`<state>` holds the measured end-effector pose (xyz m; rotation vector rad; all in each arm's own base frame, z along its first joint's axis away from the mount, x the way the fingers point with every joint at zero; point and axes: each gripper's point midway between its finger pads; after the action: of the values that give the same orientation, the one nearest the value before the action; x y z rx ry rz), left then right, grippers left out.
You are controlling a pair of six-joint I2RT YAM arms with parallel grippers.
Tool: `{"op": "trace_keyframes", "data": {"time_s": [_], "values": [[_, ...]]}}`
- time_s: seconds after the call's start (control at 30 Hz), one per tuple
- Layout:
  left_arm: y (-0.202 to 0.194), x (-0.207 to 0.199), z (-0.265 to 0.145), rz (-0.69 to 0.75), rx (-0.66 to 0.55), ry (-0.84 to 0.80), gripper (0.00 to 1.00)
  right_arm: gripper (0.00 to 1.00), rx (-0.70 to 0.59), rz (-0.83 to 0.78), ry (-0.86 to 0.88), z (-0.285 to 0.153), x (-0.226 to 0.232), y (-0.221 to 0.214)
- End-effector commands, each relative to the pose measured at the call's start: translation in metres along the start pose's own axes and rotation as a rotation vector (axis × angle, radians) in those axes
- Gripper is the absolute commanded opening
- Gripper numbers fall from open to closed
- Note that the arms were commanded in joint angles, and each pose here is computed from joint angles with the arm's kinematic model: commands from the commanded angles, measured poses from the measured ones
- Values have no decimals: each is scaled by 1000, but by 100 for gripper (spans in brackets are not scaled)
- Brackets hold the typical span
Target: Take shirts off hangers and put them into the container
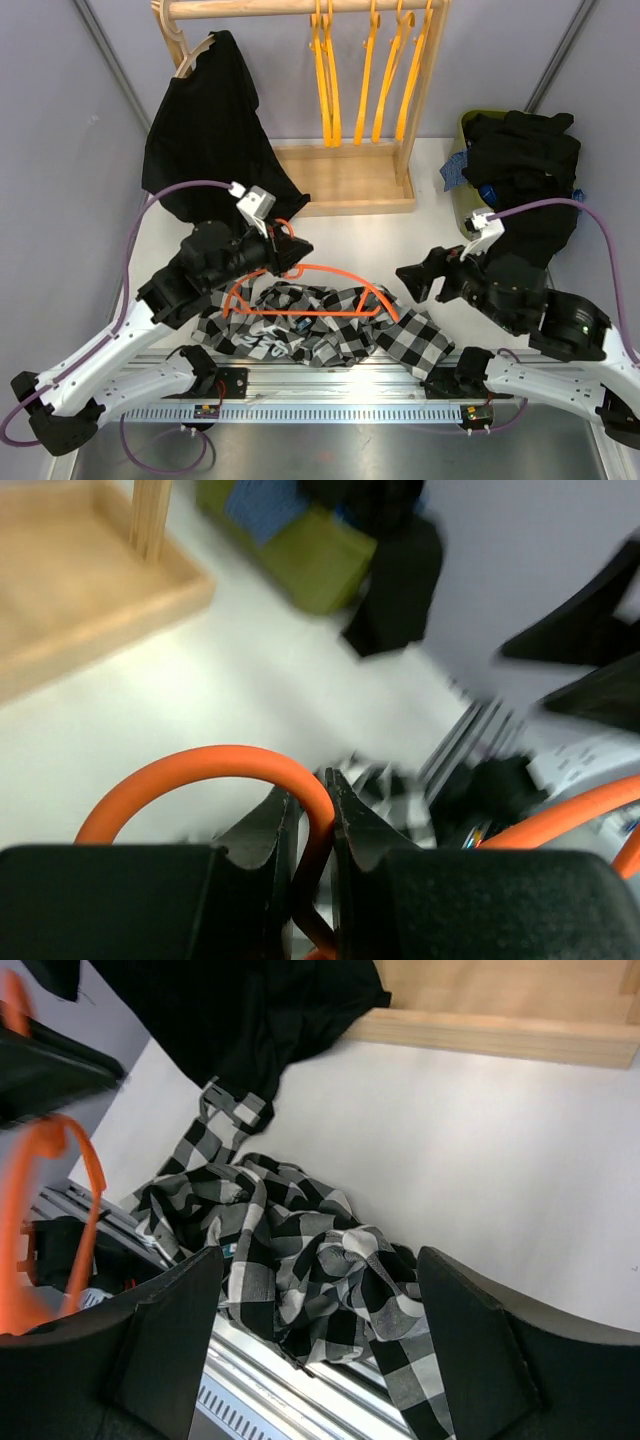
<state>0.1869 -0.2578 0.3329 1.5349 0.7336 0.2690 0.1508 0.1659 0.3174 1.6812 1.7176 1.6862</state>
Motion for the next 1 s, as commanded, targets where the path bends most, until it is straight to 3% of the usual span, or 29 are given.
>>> {"op": "trace_keyframes", "data": {"time_s": [0.0, 0.33, 0.6, 0.7, 0.83, 0.97], "values": [[-35, 4, -10, 85, 135, -17, 0, 85, 64, -74, 18, -11, -3, -8], [-29, -4, 15, 87, 142, -69, 0, 79, 196, -29, 350, -6, 65, -34], [-24, -2, 33, 99, 133, -40, 0, 71, 267, 6, 429, 3, 82, -53], [-15, -3, 38, 104, 115, -39, 0, 58, 314, 14, 443, 8, 85, -66], [6, -5, 41, 120, 73, -32, 0, 0, 342, 22, 428, 14, 83, -75], [16, -9, 42, 109, 64, -39, 1, 0, 315, 11, 424, 9, 84, -64]]}}
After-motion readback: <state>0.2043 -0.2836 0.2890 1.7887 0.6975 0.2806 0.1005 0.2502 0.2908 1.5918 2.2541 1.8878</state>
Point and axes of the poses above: each gripper's point midway between its finger pads, its own z axis out along the fingers, its own x axis along the line the jaws close on, y = z × x, and after that the axes turned 11 degrees about z, right-handed
